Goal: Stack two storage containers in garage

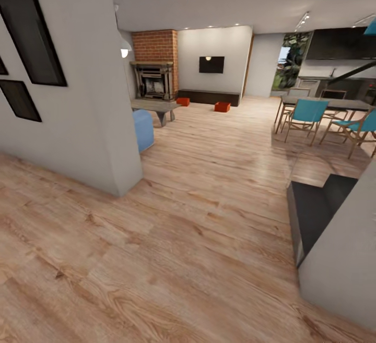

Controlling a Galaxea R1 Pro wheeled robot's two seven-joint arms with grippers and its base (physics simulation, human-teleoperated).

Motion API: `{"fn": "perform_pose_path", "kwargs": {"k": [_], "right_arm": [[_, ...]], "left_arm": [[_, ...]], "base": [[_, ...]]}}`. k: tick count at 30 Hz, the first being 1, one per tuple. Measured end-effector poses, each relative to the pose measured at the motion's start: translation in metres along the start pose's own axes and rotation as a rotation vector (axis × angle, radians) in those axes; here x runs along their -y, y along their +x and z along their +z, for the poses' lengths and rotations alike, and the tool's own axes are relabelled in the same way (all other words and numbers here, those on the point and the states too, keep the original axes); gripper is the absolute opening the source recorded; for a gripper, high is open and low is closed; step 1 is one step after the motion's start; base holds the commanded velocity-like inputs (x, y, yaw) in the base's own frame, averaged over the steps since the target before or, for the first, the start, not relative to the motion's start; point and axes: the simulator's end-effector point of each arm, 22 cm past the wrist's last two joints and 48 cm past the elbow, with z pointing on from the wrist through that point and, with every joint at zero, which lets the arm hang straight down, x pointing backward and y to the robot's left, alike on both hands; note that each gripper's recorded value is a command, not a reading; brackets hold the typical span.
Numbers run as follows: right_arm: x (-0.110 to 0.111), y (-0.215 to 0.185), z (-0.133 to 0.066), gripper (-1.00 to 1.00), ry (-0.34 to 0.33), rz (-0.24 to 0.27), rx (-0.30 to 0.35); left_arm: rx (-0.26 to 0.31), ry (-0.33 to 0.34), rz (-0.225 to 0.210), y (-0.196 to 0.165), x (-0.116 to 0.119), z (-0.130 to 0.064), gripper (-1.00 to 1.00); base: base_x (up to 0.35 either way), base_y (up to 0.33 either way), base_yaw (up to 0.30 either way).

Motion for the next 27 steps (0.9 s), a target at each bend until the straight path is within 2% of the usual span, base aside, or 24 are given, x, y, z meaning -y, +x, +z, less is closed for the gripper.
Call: {"fn": "perform_pose_path", "kwargs": {"k": [15,27], "right_arm": [[-0.0009,-0.0002,0.0,1.0,-0.001,0.0,0.0],[-0.0032,-0.0007,0.0001,1.0,-0.004,-0.002,0.001]], "left_arm": [[0.0,0.0,0.0,0.0,0.0,0.0,1.0],[0.0,0.0,0.0,0.0001,-0.0001,0.0,1.0]], "base": [[0.251,0.181,-0.281],[0.251,0.181,-0.039]]}}
